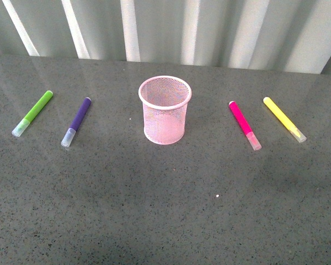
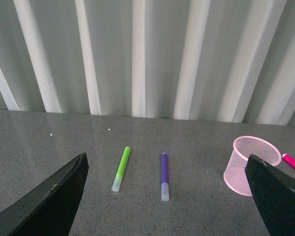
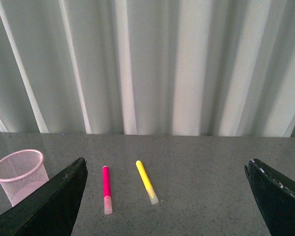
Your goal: Insert purple and pink pens into pink cup
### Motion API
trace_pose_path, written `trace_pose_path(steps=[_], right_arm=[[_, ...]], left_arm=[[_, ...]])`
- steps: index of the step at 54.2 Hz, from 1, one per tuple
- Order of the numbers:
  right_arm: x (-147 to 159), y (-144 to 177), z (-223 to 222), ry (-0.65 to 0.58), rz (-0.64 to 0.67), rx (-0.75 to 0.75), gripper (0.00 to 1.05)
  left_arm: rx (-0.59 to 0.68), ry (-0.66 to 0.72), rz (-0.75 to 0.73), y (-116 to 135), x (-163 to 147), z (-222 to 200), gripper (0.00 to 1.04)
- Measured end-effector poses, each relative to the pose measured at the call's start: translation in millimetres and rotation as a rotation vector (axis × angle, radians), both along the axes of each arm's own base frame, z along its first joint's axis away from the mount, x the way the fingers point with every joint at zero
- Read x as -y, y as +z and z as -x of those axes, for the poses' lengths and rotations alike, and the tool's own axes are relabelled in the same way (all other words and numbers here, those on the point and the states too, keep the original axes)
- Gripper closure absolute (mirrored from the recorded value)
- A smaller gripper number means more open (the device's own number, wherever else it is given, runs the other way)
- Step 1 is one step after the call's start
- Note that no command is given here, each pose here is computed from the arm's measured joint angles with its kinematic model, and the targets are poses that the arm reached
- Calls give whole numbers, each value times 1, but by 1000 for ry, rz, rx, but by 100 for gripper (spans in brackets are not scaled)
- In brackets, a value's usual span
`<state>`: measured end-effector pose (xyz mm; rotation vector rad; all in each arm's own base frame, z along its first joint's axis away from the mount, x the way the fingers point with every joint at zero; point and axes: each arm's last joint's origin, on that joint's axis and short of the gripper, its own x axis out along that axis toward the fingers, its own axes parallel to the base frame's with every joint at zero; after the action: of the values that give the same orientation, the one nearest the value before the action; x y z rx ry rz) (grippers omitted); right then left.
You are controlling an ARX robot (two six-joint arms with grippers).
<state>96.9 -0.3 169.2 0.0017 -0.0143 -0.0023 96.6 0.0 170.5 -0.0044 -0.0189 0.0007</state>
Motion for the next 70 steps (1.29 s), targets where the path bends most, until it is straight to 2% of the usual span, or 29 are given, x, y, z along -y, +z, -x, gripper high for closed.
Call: trace_pose_path(steps=[30,32,34,37,44,53,57,61,66,70], right_arm=[[0,0,0,0,0,0,7],[0,0,0,0,0,0,7],[0,0,0,0,0,0,7],[0,0,0,0,0,0,7],[0,0,0,0,0,0,7],[0,0,0,0,0,0,7],[0,0,0,0,0,0,7],[0,0,0,0,0,0,7],[0,0,0,0,0,0,7],[0,0,0,0,0,0,7]], left_arm=[[0,0,0,0,0,0,7],[-38,7,19,-1,0,-1,7],[-154,19,52,-2,1,-1,7],[-260,26,99,1,2,-7,7],[-271,-4,116,18,6,-31,7],[-193,-51,110,57,8,-87,7],[-247,-81,115,70,11,-135,7],[-355,-88,95,66,15,-187,7],[-497,-54,20,49,19,-258,7],[-591,-42,-22,35,19,-299,7]])
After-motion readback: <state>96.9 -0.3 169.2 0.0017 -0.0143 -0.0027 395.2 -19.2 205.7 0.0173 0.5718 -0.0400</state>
